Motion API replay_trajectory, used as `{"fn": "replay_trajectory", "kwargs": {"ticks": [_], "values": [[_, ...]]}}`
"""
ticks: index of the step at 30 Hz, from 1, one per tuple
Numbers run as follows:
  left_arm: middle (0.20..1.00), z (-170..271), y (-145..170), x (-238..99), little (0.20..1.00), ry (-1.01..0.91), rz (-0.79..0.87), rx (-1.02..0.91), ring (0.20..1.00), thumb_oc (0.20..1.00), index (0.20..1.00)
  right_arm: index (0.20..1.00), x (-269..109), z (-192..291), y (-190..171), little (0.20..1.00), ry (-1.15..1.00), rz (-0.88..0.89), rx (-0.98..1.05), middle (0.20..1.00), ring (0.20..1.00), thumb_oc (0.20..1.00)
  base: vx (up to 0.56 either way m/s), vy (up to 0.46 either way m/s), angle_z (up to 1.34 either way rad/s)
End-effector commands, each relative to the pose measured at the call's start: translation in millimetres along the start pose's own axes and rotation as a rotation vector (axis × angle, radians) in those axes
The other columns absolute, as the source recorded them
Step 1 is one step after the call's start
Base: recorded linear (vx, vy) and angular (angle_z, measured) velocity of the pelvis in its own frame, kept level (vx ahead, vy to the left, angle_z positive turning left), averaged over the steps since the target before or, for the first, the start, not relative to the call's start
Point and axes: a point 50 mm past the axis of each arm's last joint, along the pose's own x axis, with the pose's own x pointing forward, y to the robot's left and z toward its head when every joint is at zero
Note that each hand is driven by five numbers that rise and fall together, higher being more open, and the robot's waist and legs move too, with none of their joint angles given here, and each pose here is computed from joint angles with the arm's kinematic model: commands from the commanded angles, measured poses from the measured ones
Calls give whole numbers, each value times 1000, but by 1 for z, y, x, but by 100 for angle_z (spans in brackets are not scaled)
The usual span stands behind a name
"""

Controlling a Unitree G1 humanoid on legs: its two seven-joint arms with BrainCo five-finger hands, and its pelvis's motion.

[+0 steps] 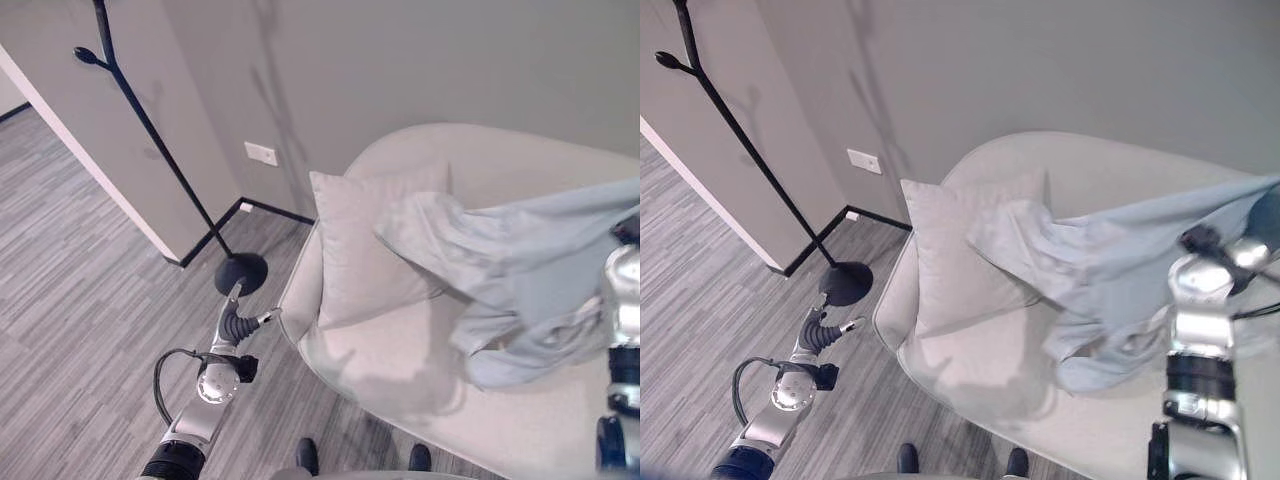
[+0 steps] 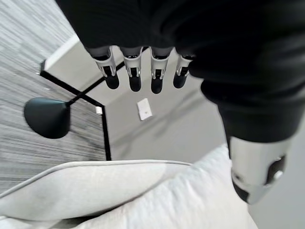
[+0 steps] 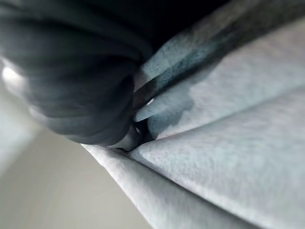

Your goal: Hang the clothes on the sofa on the clothes rack.

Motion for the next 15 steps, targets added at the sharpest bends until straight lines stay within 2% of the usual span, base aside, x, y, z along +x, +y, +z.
{"fn": "replay_trajectory", "kwargs": {"ticks": [1, 3, 10, 15], "values": [[1000, 9, 8, 2, 1000, -106, -26, 89, 1000, 1000, 1000, 200, 40, 61, -1, 200, -372, -103, -109, 200, 200, 200, -6, -4, -3], [1000, 8, 8, 0, 1000, -114, -35, 112, 1000, 1000, 1000, 200, 56, 101, 6, 200, -522, -130, -133, 200, 200, 200, 0, 0, 0], [1000, 13, 8, -1, 1000, -149, -50, 119, 1000, 1000, 1000, 200, 66, 154, 25, 200, -730, -83, -166, 200, 200, 200, 1, 1, 1], [1000, 66, 4, 19, 1000, -351, -35, 61, 1000, 1000, 1000, 200, 58, 183, 43, 200, -788, -10, -79, 200, 200, 200, -6, 0, 4]]}}
